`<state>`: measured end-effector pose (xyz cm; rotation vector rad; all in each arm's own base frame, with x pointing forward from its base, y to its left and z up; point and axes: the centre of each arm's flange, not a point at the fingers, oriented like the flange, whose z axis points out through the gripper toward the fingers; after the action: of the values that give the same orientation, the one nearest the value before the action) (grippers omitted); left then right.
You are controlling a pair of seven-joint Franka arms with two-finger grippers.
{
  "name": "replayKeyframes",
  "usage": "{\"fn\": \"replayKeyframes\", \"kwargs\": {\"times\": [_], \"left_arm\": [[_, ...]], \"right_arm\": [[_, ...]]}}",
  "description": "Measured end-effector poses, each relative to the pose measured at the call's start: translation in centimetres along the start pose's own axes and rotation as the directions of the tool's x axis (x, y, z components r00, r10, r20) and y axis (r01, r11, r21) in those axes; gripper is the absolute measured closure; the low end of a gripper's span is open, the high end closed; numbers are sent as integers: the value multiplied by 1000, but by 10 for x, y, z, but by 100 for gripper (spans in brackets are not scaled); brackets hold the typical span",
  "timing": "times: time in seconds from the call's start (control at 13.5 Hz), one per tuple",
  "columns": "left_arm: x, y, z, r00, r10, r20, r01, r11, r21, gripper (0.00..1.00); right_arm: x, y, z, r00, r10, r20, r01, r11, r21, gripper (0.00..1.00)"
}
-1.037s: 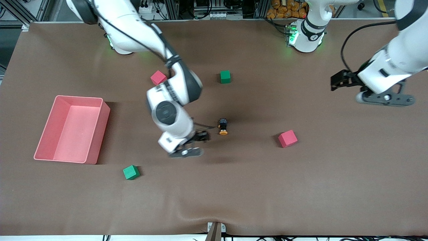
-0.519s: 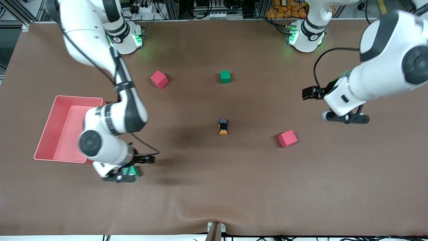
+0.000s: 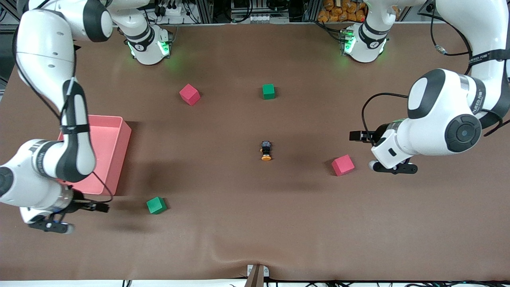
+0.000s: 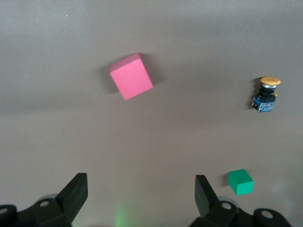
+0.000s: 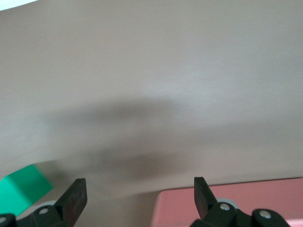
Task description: Place and upright button with both arms
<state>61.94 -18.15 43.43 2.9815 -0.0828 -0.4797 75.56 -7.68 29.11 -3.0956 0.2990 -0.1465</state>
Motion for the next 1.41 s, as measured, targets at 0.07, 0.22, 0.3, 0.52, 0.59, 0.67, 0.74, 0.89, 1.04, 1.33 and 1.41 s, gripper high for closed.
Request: {"fn": "replayKeyframes", "kwargs": {"times": [0.07, 0.22, 0.3, 0.52, 0.59, 0.67, 0.74, 0.89, 1.04, 1.33, 1.41], "left_arm": [[-1, 20, 10, 999, -38, 10, 38, 999, 10, 0], [-3, 76, 36, 997, -79, 12, 78, 995, 57, 0], [-3, 102, 47, 997, -72, 12, 71, 995, 72, 0], [11, 129, 72, 996, -80, 36, 78, 995, 62, 0], [20, 127, 79, 995, -87, 49, 85, 995, 47, 0], [28, 126, 85, 994, -92, 57, 90, 995, 36, 0], [34, 131, 92, 994, -88, 63, 86, 996, 32, 0], [34, 162, 113, 994, -96, 51, 93, 993, 66, 0], [27, 201, 138, 997, -83, 7, 81, 991, 106, 0], [40, 222, 178, 995, -97, -5, 97, 995, 25, 0], [44, 221, 185, 994, -105, -1, 105, 994, 15, 0]], "right_arm": [[2, 7, 3, 1000, 8, -11, -8, 1000, -2, 0], [4, 0, 1, 999, -1, -41, 1, 1000, 2, 0], [6, -9, -1, 998, -12, -64, 12, 1000, 5, 0], [8, -30, -9, 990, -102, -94, 103, 995, 4, 0], [8, -30, -12, 986, -137, -93, 138, 990, 3, 0], [6, -29, -15, 984, -158, -83, 159, 987, 4, 0], [1, -26, -18, 982, -174, -71, 175, 985, 6, 0], [-17, -13, -30, 978, -203, -46, 204, 979, 17, 0], [-43, 14, -53, 974, -227, -16, 227, 973, 38, 0], [-88, 50, -134, 969, -242, 56, 234, 964, 125, 0], [-96, 43, -157, 964, -257, 64, 245, 958, 146, 0]]}}
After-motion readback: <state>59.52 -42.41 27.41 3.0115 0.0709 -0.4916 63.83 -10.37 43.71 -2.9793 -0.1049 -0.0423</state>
